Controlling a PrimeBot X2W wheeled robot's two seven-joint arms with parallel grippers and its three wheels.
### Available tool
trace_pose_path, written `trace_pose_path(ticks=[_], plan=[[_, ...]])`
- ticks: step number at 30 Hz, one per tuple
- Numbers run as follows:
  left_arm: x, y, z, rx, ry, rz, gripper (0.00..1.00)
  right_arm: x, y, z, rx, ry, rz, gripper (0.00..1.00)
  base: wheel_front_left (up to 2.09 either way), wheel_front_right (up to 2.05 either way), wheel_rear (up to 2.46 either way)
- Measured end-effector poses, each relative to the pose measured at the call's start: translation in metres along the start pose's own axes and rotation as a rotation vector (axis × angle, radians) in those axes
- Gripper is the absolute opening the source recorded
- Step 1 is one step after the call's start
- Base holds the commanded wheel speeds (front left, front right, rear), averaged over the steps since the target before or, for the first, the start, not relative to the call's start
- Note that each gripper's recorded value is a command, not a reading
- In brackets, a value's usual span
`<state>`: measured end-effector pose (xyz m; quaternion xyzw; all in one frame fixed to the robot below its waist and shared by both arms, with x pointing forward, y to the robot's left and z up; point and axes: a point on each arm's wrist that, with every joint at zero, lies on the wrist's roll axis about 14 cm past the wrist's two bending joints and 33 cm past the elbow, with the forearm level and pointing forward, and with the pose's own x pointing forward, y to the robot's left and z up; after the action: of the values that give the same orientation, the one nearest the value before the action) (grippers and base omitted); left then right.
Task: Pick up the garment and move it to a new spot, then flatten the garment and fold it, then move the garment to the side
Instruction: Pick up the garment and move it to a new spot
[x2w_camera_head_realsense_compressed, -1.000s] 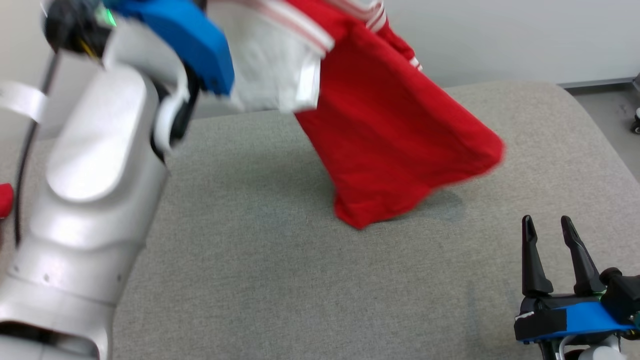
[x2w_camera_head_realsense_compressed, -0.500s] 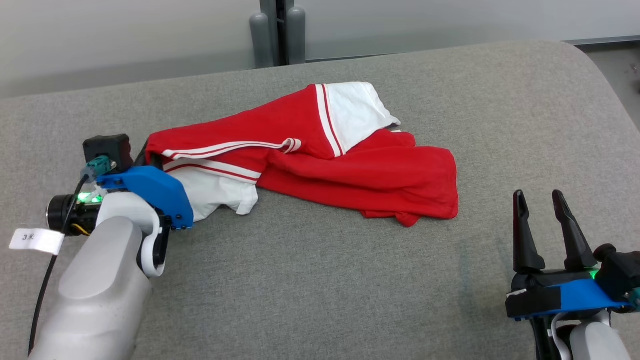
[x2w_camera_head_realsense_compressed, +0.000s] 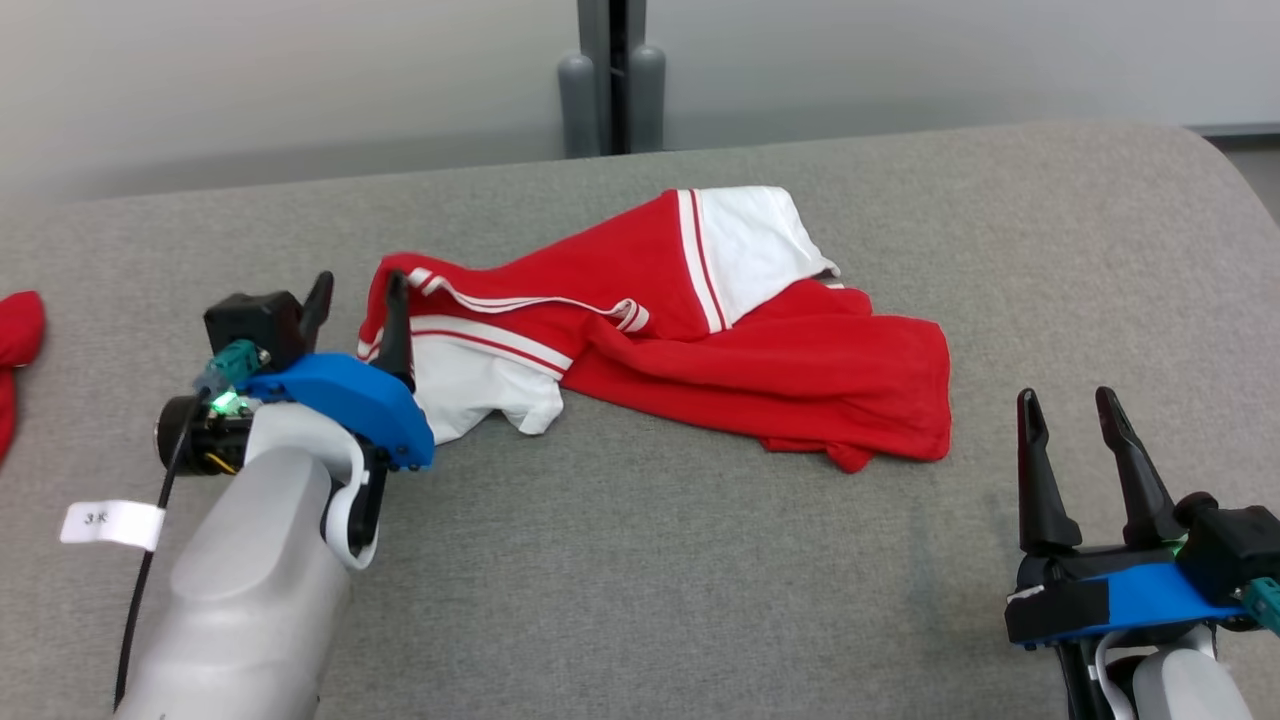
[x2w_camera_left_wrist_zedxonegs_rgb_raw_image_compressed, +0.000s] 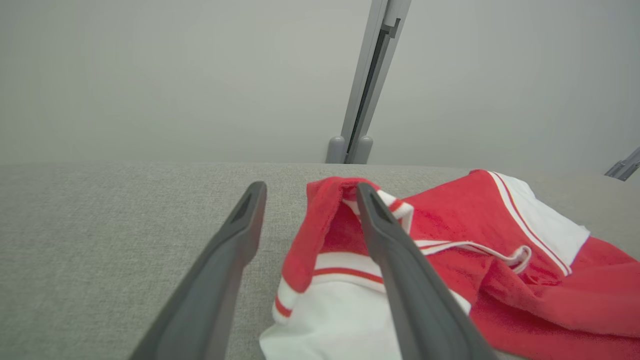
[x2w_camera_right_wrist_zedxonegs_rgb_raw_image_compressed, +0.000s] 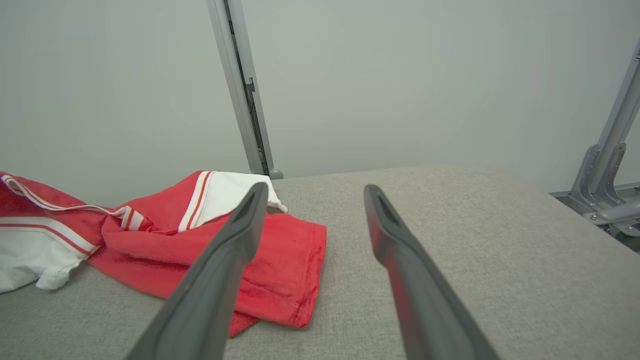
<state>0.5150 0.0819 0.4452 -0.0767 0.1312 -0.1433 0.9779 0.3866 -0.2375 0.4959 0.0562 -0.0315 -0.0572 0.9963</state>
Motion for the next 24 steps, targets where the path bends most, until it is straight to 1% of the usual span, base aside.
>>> trace_pose_path(ticks=[10, 13, 17, 19, 22, 24], plan=[[-0.055, -0.003, 0.001, -0.015, -0.072, -0.02, 1.0, -0.01, 0.021, 0.012, 0.002, -0.034, 0.063, 1.0, 0.0, 0.0, 0.0], [-0.078, -0.001, 0.004, -0.05, -0.124, 0.007, 1.0, -0.014, 0.024, 0.016, 0.0, -0.044, 0.076, 1.0, 0.0, 0.0, 0.0], [-0.112, 0.0, -0.017, -0.138, -0.129, 0.055, 1.0, -0.021, 0.027, 0.018, 0.0, -0.048, 0.087, 1.0, 0.0, 0.0, 0.0], [-0.125, 0.002, -0.021, -0.156, -0.143, 0.079, 1.0, -0.024, 0.029, 0.016, 0.008, -0.045, 0.091, 1.0, 0.0, 0.0, 0.0], [-0.141, 0.003, -0.032, -0.133, -0.136, 0.101, 1.0, -0.029, 0.034, 0.011, 0.016, -0.028, 0.105, 1.0, 0.0, 0.0, 0.0], [-0.148, 0.005, -0.033, -0.142, -0.145, 0.123, 1.0, -0.031, 0.036, 0.008, 0.018, -0.017, 0.114, 1.0, 0.0, 0.0, 0.0]])
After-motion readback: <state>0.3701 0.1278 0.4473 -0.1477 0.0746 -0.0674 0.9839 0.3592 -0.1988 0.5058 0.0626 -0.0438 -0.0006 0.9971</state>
